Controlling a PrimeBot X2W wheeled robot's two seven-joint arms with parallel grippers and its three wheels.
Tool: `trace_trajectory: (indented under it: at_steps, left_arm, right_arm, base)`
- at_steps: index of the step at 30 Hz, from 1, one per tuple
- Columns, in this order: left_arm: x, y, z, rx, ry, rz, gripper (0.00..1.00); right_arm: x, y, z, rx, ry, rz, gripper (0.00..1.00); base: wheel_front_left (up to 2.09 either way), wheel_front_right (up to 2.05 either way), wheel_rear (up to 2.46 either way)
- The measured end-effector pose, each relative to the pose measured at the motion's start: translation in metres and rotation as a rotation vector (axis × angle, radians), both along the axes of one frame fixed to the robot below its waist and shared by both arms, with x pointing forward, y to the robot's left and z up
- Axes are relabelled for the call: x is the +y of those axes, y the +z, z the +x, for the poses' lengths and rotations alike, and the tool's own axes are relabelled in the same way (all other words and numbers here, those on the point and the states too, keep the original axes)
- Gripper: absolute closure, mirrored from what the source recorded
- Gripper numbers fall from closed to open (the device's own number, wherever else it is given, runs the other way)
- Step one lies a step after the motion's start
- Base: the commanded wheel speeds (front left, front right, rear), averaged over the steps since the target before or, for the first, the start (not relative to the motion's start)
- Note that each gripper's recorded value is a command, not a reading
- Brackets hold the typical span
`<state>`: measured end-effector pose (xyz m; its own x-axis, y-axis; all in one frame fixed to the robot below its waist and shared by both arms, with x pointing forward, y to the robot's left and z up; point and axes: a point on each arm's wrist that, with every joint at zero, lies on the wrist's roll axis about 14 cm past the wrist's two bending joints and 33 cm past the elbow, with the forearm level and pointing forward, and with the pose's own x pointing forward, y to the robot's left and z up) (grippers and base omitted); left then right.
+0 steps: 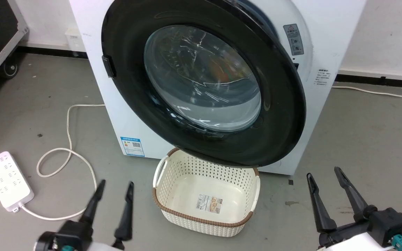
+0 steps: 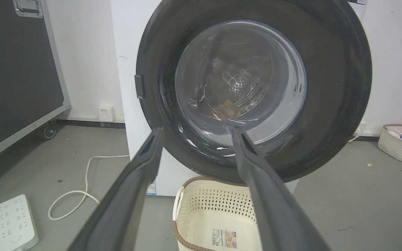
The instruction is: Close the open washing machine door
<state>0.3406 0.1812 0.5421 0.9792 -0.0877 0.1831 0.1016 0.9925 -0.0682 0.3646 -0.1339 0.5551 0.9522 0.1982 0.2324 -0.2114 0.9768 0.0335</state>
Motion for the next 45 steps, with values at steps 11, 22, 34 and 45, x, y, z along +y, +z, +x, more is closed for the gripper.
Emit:
trace_trajectory:
  at_steps: [11,22,34,45]
  left_arm:
    - [-0.014,-0.026,-0.001,0.071,-0.023,0.094,0.00]
    - [-0.023,-0.050,0.041,0.137,-0.029,0.086,0.00]
    - [-0.022,-0.078,0.070,0.200,-0.009,0.076,0.00]
    - [-0.018,-0.093,0.081,0.230,-0.001,0.110,0.00]
  right_arm:
    - [0.009,-0.026,0.005,0.083,0.029,0.023,1.00]
    - [0.033,-0.030,0.092,0.108,0.168,0.005,1.00]
    - [0.027,-0.055,0.195,0.200,0.227,-0.066,1.00]
    - [0.008,-0.060,0.259,0.242,0.158,-0.061,1.00]
  base:
    - [0.00,0.00,0.00]
    - [0.00,0.00,0.00]
    - [0.00,0.00,0.00]
    - [0.00,0.00,0.00]
